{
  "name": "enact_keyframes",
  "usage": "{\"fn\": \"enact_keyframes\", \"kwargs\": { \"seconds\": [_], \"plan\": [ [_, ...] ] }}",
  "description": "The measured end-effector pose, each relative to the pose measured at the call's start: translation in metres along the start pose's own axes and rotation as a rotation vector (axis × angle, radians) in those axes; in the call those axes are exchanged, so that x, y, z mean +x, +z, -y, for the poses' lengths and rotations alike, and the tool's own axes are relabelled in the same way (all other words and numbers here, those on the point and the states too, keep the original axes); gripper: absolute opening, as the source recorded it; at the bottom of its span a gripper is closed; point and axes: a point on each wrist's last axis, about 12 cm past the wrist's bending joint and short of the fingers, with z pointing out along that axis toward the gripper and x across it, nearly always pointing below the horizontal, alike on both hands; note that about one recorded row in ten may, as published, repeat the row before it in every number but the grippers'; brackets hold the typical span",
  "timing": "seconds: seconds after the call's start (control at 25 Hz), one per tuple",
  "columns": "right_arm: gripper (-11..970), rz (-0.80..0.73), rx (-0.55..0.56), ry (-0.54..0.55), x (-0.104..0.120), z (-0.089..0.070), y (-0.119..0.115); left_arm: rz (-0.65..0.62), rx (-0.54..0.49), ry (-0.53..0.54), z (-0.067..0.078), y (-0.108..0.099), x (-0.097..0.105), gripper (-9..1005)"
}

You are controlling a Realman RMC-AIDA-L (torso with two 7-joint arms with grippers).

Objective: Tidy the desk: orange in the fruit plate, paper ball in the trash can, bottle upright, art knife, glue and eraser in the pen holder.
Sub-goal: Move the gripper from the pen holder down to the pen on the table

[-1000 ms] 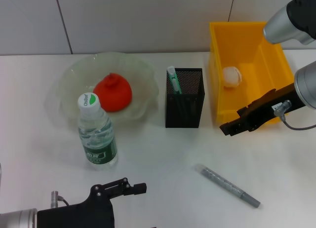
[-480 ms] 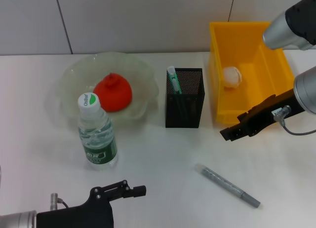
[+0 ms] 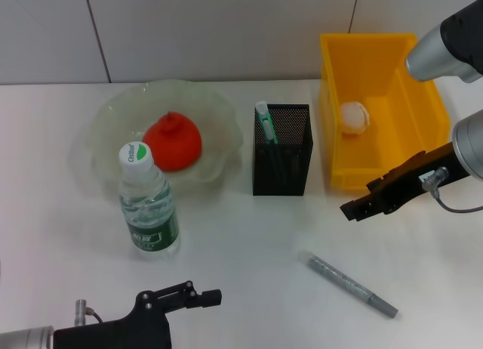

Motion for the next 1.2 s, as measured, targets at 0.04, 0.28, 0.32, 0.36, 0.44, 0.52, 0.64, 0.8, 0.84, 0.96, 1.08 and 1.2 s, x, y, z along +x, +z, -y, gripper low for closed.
{"fn": "enact_keyframes", "kwargs": {
  "seconds": [0.04,0.28,0.32,0.36,0.44,0.52,0.64,0.8,0.84,0.96,1.08,1.2],
  "plan": [
    [630,0.0,0.0,0.0,0.0,0.0,0.0,0.0,0.0,0.0,0.0,0.0,0.0,806],
    [630,-0.014,-0.008,0.012,0.002,-0.001,0.0,-0.003,0.003,0.001,0.0,0.0,0.0,806],
    [630,-0.017,-0.01,0.015,0.003,-0.001,0.0,-0.004,0.003,0.001,0.0,-0.001,0.0,806],
    [630,-0.018,-0.011,0.017,0.003,-0.001,0.0,-0.004,0.001,0.001,0.001,-0.003,0.0,806],
    [630,-0.021,-0.012,0.021,0.004,-0.001,0.0,-0.005,-0.001,0.001,0.002,-0.005,0.0,806],
    [630,-0.027,-0.016,0.026,0.005,-0.002,0.001,-0.005,-0.001,0.001,0.002,-0.005,0.0,806],
    [629,-0.052,-0.028,0.013,0.006,-0.005,0.003,-0.01,-0.005,-0.002,0.003,-0.008,0.001,806],
    [629,-0.143,-0.041,-0.086,0.01,-0.016,0.014,-0.01,-0.003,-0.001,0.002,-0.008,0.0,806],
    [629,-0.143,-0.041,-0.086,0.01,-0.016,0.014,-0.01,-0.003,-0.001,0.002,-0.008,0.0,806],
    [629,-0.173,-0.06,-0.114,0.012,-0.016,0.02,-0.009,0.005,0.007,-0.001,-0.007,-0.002,806],
    [629,-0.193,-0.067,-0.127,0.014,-0.015,0.026,-0.009,0.006,0.009,-0.002,-0.006,-0.003,807],
    [629,-0.206,-0.064,-0.15,0.016,-0.015,0.032,-0.01,0.006,0.009,-0.003,-0.006,-0.003,807]
  ]
}}
